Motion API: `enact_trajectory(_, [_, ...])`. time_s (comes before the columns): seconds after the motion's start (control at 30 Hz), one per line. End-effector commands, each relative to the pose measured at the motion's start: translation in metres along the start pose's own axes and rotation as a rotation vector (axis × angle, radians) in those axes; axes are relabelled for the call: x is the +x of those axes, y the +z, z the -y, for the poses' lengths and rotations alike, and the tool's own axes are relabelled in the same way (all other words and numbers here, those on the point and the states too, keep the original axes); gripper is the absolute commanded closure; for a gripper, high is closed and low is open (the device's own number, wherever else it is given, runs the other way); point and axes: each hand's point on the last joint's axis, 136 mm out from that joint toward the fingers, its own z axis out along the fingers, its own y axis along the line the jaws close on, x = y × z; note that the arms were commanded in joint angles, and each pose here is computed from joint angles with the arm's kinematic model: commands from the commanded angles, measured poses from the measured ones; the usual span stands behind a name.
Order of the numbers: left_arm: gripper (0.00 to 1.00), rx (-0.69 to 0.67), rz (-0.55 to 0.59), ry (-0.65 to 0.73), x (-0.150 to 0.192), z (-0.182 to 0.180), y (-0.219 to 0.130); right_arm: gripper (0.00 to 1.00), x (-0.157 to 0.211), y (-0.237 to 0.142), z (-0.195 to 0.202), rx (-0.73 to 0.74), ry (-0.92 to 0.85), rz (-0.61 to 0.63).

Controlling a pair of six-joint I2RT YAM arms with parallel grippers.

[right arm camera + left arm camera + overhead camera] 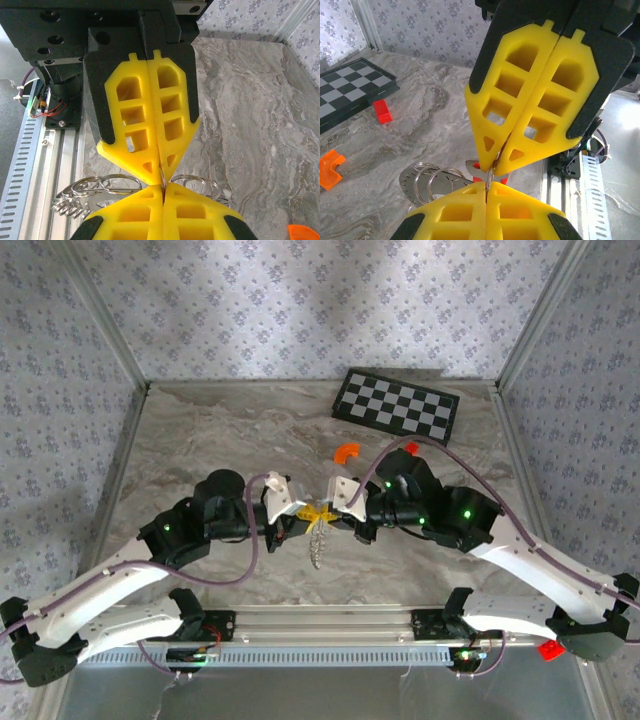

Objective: Put the keys on the keyring

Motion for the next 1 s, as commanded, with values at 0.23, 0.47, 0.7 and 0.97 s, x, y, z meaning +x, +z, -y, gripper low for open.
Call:
enact_trajectory(0.23, [1.00, -0.031, 0.201, 0.002, -0.029, 0.000, -0.020, 0.71, -0.011, -0.009, -0.006, 0.001, 0.031, 0.103])
enact_trajectory(0.47, [1.00, -0.012, 0.228, 0.011, -0.032, 0.005, -0.025, 0.71, -0.011, -0.005, -0.006, -0.005, 0.049, 0.116])
enact_trajectory(0.7, [1.00, -0.008, 0.239, 0.012, -0.033, 0.005, -0.024, 0.78, -0.007, -0.002, -0.010, -0.025, 0.063, 0.116])
enact_trajectory(0.97, [1.00, -0.005, 0.301, 0.000, -0.042, 0.006, -0.028, 0.94, 0.001, -0.001, -0.005, 0.005, 0.065, 0.115])
